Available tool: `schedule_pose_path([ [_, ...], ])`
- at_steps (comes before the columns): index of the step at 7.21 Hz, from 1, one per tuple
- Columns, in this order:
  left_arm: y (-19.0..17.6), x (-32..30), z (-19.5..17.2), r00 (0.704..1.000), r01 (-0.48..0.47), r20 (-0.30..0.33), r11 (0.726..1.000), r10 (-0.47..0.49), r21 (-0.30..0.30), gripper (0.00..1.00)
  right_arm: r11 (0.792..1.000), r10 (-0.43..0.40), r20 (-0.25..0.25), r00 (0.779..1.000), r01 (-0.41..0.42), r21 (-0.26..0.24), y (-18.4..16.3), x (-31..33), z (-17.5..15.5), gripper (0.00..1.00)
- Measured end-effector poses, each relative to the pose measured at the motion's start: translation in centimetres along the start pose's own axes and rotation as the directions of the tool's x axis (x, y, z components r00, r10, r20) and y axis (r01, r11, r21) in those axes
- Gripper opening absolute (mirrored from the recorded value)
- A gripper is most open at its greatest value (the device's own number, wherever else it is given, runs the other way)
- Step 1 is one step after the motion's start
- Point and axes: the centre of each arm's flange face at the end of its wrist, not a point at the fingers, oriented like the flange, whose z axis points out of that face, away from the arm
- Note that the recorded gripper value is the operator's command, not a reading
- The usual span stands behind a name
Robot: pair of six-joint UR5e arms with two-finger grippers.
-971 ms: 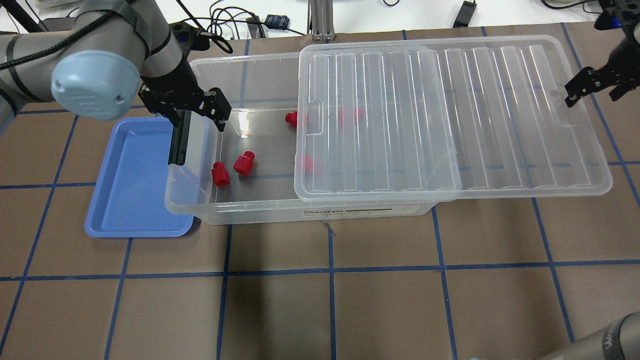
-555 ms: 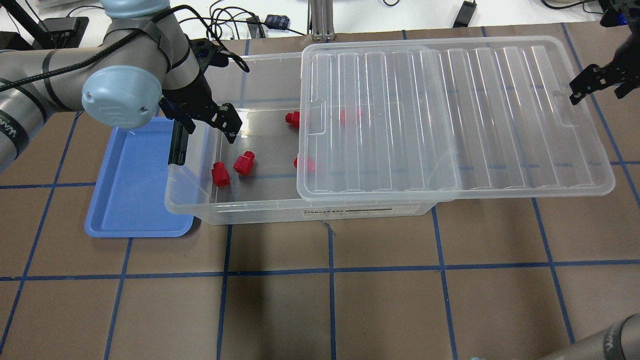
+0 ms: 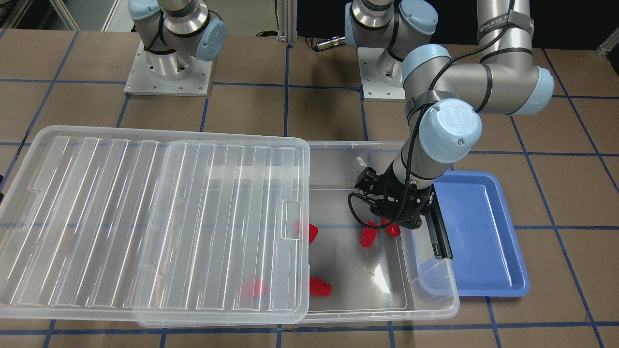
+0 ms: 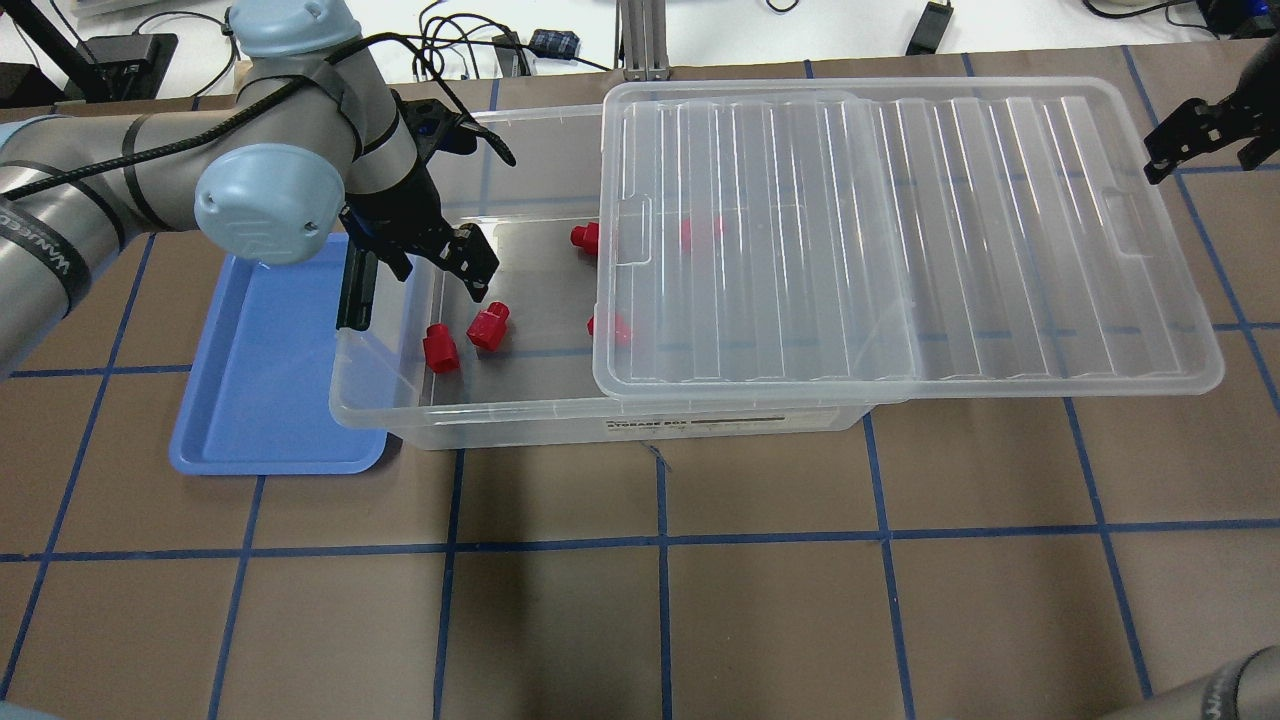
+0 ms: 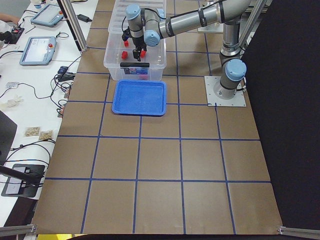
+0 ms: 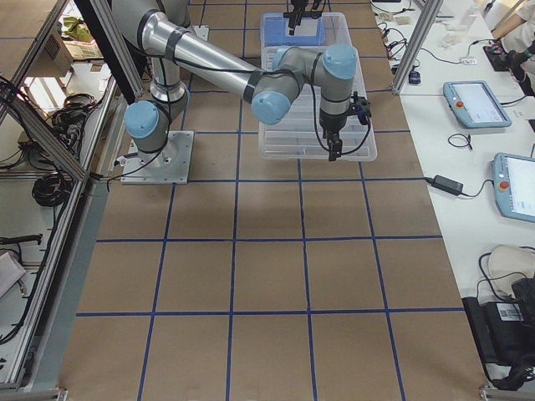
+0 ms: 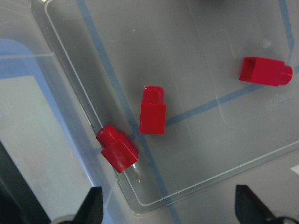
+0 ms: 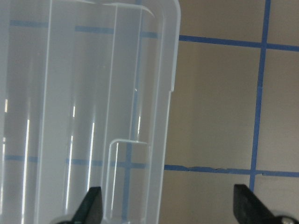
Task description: Place red block in blue tray from box
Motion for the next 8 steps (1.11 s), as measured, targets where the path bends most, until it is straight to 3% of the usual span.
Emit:
schedule_pose_path([
  [4, -1.1, -0.6, 3.9, 1.0, -0.02, 0.003, 1.0, 0.02, 0.004, 0.94, 0.996, 0.073, 0.013, 0.997, -0.073, -0.047, 4.4, -4.3, -9.4, 1.0],
  [8, -2.1, -1.2, 7.1, 0.999, -0.047, -0.002, 0.999, 0.047, -0.006, 0.94, 0.987, 0.154, 0.027, 0.988, -0.152, -0.049, 5.9, -12.3, -12.7, 1.0],
])
